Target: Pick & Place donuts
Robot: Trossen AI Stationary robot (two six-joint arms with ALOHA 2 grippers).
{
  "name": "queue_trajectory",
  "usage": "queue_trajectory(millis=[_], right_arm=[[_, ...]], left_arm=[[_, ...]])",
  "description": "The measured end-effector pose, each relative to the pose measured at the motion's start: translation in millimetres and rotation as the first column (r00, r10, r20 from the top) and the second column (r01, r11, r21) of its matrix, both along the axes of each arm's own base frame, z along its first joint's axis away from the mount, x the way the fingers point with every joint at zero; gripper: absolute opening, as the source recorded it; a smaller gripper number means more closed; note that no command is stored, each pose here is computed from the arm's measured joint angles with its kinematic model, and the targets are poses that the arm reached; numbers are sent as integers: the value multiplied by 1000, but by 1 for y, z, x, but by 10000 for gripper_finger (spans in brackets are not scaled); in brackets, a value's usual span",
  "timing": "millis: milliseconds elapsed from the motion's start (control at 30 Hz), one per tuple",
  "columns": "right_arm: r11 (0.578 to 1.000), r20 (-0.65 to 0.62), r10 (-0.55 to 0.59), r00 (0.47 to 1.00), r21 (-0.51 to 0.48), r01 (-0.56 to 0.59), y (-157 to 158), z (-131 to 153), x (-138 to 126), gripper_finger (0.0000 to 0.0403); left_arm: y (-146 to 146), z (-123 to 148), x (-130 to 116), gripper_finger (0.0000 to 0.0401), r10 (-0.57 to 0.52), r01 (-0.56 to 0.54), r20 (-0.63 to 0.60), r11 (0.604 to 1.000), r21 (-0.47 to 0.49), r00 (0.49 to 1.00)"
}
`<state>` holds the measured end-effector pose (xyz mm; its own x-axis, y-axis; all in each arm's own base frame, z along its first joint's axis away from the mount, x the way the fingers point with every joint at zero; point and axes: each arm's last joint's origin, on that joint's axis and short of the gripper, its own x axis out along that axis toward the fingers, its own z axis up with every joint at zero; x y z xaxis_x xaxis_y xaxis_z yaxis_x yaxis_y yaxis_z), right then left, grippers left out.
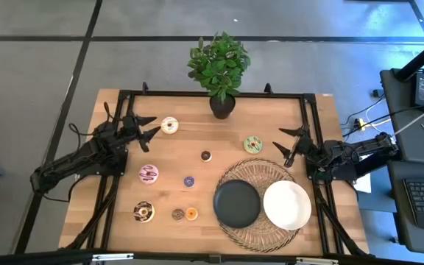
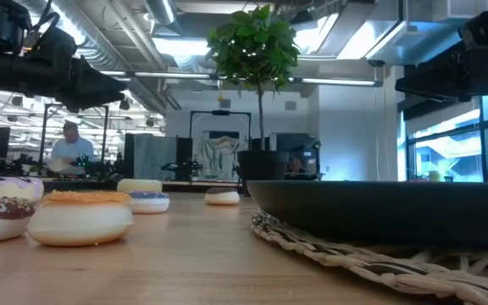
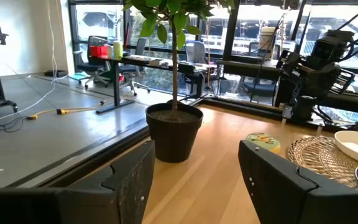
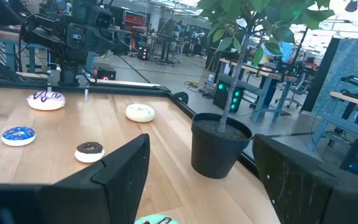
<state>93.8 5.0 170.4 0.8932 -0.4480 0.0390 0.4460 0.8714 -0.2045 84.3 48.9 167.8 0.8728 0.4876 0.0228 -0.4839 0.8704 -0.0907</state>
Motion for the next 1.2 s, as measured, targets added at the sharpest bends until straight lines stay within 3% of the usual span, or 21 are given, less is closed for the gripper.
queue_trajectory(millis=[1067, 1200], right_arm=[[1000, -1, 0, 1000, 0, 0, 0, 0, 0, 284], [999, 25, 19, 999, 49, -20, 0, 0, 0, 284]], left_arm=[[0, 0, 0, 228, 0, 0, 0, 1000, 0, 1000], [0, 0, 0, 228, 0, 0, 0, 1000, 0, 1000]])
